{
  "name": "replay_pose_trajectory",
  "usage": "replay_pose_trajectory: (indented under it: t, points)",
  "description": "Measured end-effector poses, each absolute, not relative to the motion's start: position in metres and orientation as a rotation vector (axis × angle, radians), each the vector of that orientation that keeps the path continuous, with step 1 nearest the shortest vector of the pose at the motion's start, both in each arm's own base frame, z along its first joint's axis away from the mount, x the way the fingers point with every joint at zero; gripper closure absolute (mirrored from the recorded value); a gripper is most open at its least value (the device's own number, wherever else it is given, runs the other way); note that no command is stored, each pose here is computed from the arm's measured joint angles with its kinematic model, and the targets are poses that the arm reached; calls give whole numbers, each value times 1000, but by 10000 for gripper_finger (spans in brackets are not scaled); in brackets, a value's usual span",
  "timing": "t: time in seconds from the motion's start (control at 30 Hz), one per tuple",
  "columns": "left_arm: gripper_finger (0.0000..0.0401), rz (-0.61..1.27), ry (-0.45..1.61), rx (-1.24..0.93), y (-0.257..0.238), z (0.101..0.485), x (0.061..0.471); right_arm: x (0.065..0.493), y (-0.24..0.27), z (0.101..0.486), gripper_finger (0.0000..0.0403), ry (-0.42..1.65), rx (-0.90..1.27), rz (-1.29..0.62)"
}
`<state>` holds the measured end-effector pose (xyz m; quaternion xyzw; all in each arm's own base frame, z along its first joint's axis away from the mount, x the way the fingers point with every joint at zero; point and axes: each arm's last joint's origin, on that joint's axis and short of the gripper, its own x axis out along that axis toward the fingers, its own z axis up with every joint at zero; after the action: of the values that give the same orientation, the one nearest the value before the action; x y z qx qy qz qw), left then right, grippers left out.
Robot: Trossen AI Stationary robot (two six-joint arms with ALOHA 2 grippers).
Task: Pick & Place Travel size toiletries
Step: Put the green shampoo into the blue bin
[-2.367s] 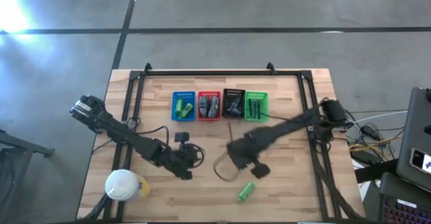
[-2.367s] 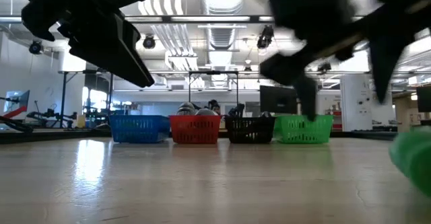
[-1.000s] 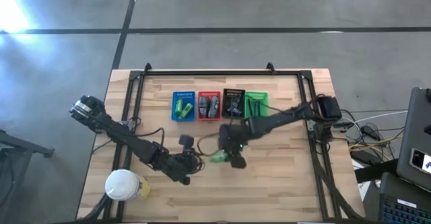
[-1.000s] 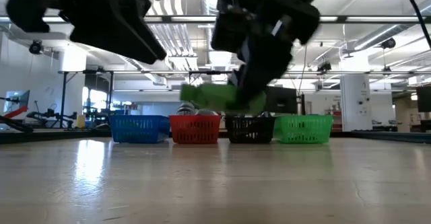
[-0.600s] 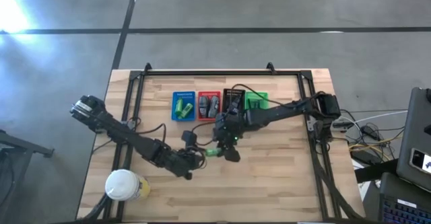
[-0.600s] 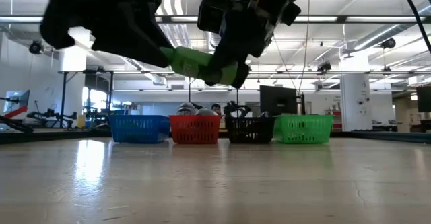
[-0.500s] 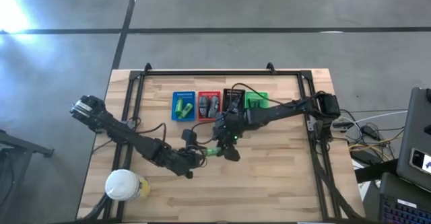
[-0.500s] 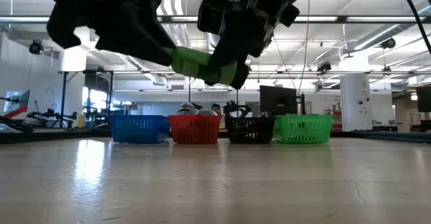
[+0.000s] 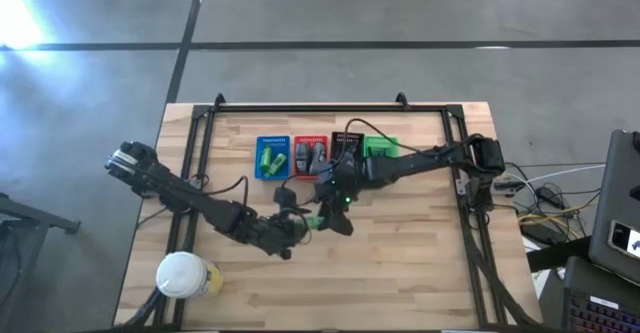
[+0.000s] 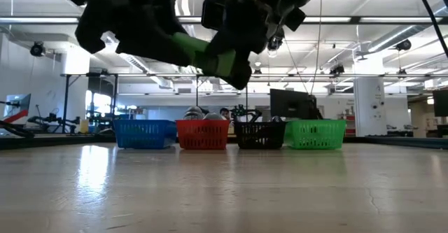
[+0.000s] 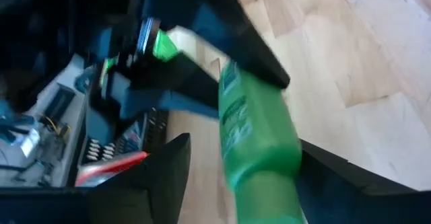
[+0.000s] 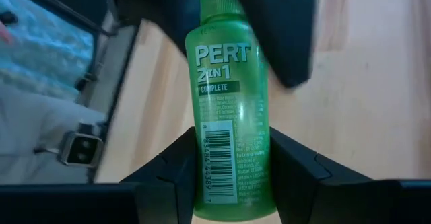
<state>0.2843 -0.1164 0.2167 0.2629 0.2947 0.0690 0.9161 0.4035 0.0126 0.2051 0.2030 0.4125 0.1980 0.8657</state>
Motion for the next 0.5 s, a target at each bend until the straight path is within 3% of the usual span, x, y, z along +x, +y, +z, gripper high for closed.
replay_pose_trajectory:
  t: [0.5]
  points:
    - [259, 159, 609, 678, -116, 222, 292, 404, -9, 209, 264, 840, 576, 469]
